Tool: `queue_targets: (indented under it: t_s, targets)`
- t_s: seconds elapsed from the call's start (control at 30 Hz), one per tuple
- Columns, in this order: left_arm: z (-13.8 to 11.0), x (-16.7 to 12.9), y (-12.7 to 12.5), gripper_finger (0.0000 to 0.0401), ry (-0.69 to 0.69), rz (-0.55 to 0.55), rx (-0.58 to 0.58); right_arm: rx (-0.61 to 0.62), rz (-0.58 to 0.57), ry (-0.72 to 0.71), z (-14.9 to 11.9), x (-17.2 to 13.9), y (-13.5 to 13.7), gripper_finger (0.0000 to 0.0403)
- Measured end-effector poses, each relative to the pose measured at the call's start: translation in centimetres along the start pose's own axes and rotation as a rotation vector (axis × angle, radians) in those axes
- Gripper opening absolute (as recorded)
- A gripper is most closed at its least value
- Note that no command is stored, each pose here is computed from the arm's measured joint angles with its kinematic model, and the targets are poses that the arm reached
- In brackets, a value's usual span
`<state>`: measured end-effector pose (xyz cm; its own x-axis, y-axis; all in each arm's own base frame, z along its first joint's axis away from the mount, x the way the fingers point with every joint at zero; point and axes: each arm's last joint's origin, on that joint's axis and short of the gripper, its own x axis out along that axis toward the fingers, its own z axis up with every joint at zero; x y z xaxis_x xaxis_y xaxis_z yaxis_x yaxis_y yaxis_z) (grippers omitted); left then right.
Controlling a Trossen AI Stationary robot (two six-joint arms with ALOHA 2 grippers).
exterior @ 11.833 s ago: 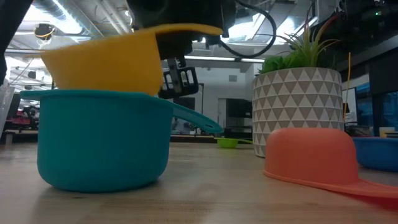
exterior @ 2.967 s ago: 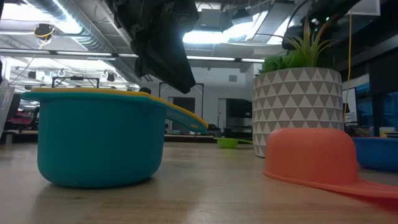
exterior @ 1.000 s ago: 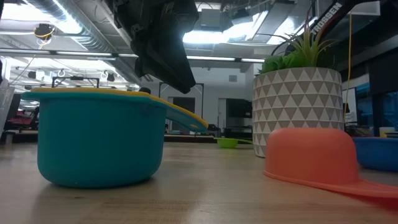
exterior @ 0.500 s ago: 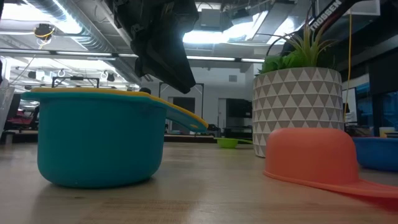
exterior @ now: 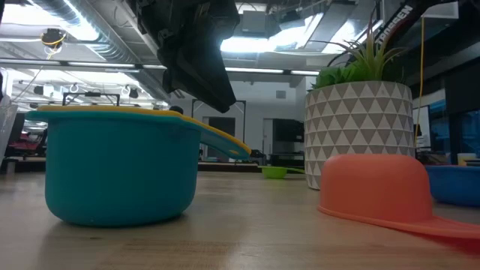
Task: Nest measuring cups in basket
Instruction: Stack the dark blue measuring cup on top of the yellow measuring cup
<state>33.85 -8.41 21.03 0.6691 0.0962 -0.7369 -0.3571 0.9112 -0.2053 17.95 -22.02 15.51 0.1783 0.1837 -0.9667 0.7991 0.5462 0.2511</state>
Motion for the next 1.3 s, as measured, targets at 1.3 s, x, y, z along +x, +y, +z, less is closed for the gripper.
queue_targets:
  t_s: [1.3]
  targets:
    - [7.5,0.1,5.6,0.0099,-0.445,0.111,-0.096,-0.173,-0.054,-0.608,3.5,-12.6,5.9,0.0017]
